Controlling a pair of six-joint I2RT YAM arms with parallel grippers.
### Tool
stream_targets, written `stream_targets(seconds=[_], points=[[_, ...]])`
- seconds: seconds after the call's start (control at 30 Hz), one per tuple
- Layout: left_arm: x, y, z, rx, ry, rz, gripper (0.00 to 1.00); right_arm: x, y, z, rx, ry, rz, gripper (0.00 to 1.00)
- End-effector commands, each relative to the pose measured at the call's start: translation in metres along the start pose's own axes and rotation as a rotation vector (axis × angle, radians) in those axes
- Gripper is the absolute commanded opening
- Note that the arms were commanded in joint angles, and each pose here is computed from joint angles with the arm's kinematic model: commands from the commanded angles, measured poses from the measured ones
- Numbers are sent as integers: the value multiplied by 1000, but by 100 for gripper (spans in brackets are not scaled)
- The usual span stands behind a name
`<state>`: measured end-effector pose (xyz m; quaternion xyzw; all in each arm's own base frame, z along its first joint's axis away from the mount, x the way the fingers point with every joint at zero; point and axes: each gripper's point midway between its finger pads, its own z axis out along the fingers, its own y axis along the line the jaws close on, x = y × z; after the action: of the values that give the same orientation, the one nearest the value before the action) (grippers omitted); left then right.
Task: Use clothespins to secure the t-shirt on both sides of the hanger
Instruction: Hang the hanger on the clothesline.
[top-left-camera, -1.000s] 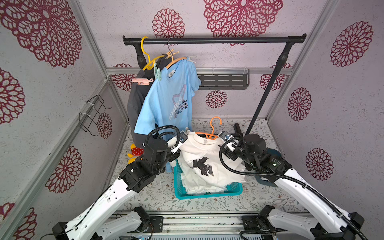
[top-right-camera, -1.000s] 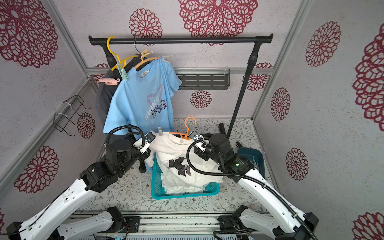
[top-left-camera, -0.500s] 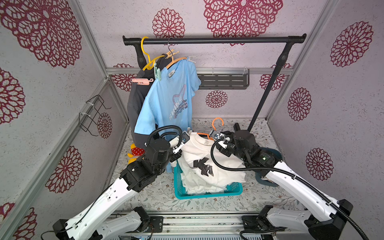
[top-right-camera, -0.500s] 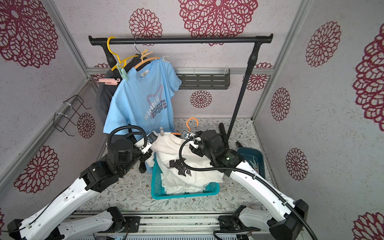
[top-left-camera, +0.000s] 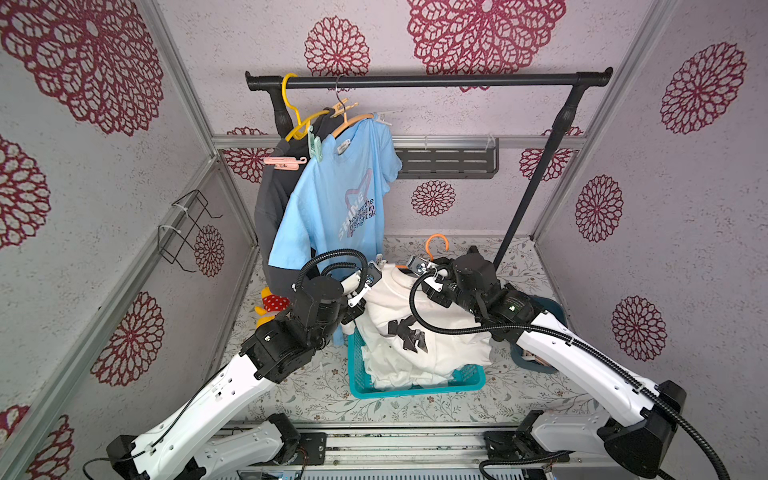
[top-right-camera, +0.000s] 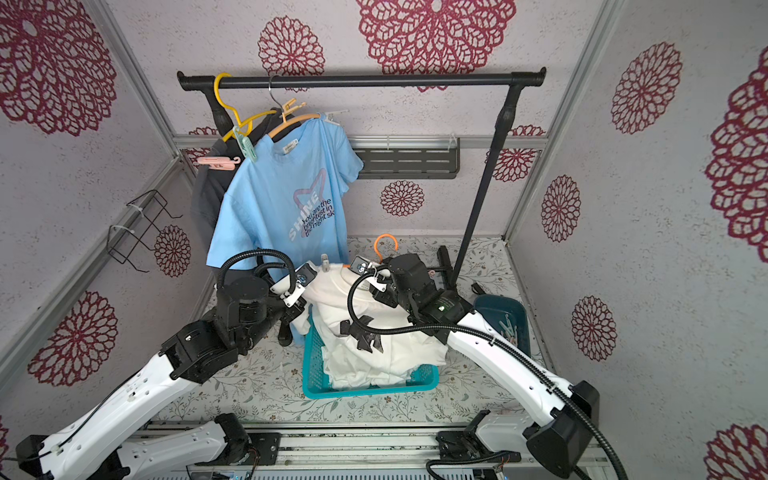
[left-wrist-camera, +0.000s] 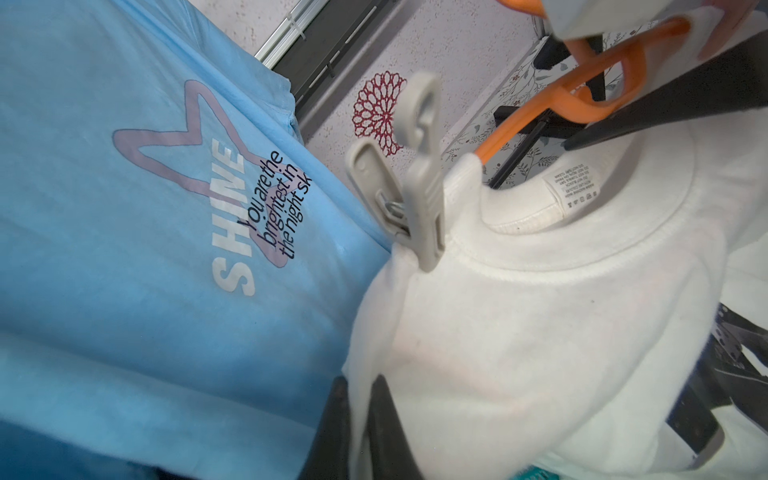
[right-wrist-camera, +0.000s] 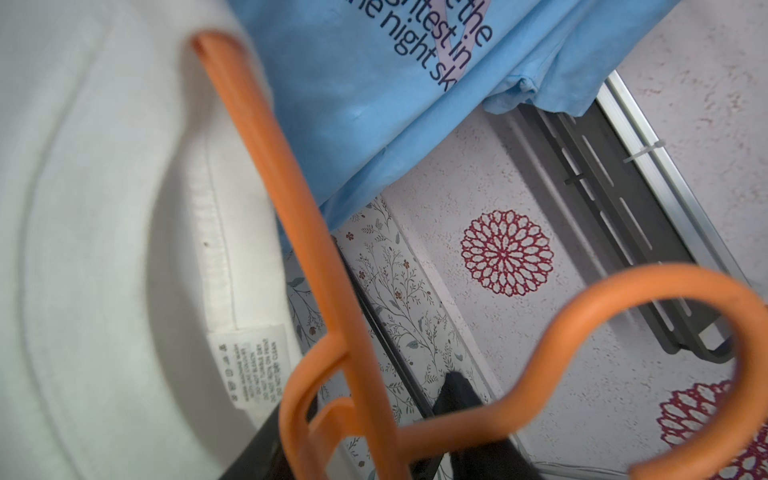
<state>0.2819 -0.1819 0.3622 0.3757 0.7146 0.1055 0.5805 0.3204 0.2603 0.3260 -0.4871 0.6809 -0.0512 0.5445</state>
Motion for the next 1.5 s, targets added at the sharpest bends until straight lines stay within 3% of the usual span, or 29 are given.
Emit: stream_targets(seconds=[0.0,0.13,0.43,0.63,0.7,0.9,1.03,1.3,1.47], points=[[-24,10,-10,-13,-76,-74,0,-21,-18,-6,72,-66,6,41],[-25,10,-12,-8,-76,-69,0,-21,-19,-7,87,-76,-7,32],[-28,1,-21,62,-87,-88,1,-24,-28,-18,154,-126,-4,23],[-23,-9,-32,146,-79,-146,19,-23,-39,-32,232,-160,-38,22],[-19,-15,-36,186,-69,-143,28,-26,-41,-39,245,-196,-45,21],[-18,-31,-59,325,-97,-198,70,-23,-48,-54,311,-211,-112,19],[-22,-42,-77,446,-87,-236,80,-16,-47,-62,336,-203,-185,19],[-33,-47,-92,552,-58,-289,87,-15,-41,-85,346,-266,-298,16],[-47,-66,-87,661,-43,-351,80,-25,-38,-97,356,-346,-335,15]])
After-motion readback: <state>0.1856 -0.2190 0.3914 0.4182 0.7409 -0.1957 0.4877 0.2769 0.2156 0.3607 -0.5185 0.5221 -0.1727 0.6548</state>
